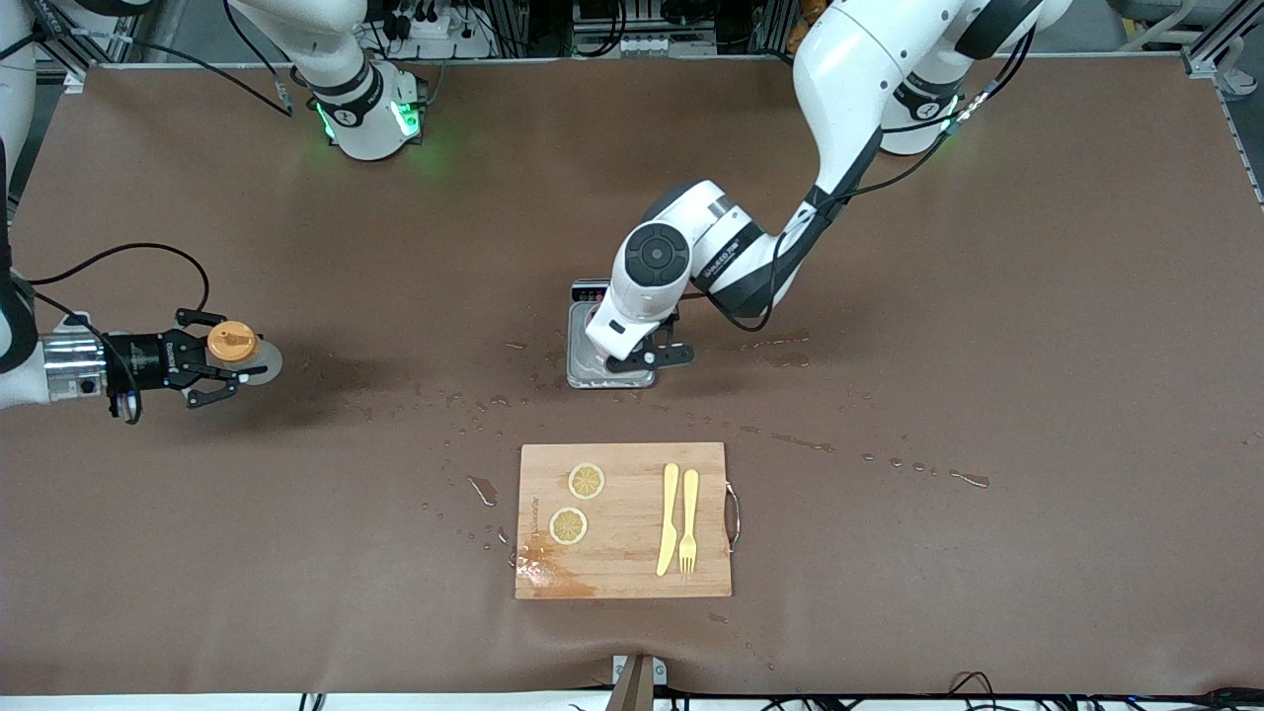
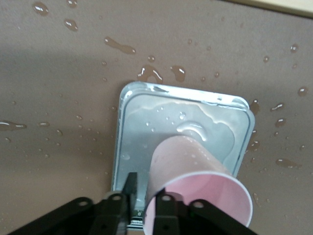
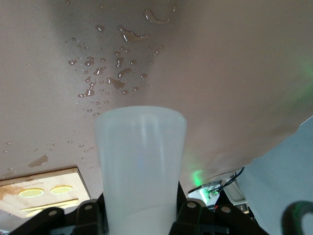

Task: Add sauce to pink cup with both arms
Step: 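Release the cup on the scale while the right gripper lifts the bottle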

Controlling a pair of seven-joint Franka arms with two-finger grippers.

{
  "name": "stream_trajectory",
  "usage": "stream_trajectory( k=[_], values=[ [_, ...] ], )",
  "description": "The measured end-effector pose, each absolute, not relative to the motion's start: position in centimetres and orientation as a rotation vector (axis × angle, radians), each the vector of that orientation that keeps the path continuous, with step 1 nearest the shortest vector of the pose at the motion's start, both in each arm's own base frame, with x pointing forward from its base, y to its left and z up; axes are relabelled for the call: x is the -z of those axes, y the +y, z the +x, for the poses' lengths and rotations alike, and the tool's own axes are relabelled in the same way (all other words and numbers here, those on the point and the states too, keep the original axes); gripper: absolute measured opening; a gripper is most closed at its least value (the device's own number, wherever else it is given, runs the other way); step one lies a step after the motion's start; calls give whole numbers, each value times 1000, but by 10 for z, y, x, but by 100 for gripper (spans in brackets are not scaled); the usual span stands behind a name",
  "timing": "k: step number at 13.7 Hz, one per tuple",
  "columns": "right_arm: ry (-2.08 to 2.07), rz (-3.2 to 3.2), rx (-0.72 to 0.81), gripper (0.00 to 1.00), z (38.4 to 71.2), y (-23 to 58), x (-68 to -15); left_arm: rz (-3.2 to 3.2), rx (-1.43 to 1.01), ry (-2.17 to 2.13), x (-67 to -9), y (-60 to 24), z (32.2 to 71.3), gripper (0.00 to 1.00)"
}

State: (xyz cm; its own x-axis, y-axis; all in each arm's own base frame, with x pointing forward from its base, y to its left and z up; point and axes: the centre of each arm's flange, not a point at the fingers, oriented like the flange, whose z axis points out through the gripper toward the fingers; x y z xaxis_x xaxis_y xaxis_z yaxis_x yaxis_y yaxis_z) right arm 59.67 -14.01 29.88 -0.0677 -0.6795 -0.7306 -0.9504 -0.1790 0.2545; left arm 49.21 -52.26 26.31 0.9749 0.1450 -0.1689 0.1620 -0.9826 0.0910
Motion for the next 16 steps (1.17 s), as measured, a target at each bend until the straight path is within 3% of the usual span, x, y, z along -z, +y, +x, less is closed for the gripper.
stream_trajectory(
  k=[7,12,16],
  values=[
    [1953,-2032,-985,47,616,-58,-358,2965,135,263,-330,-513,515,99],
    [2143,-2110,-860,47,620,33,-390,2954,44,362,-429,-443,553,100],
    [2316,-2149,-728,47,616,111,-402,2971,6,380,-470,-351,597,100]
  ],
)
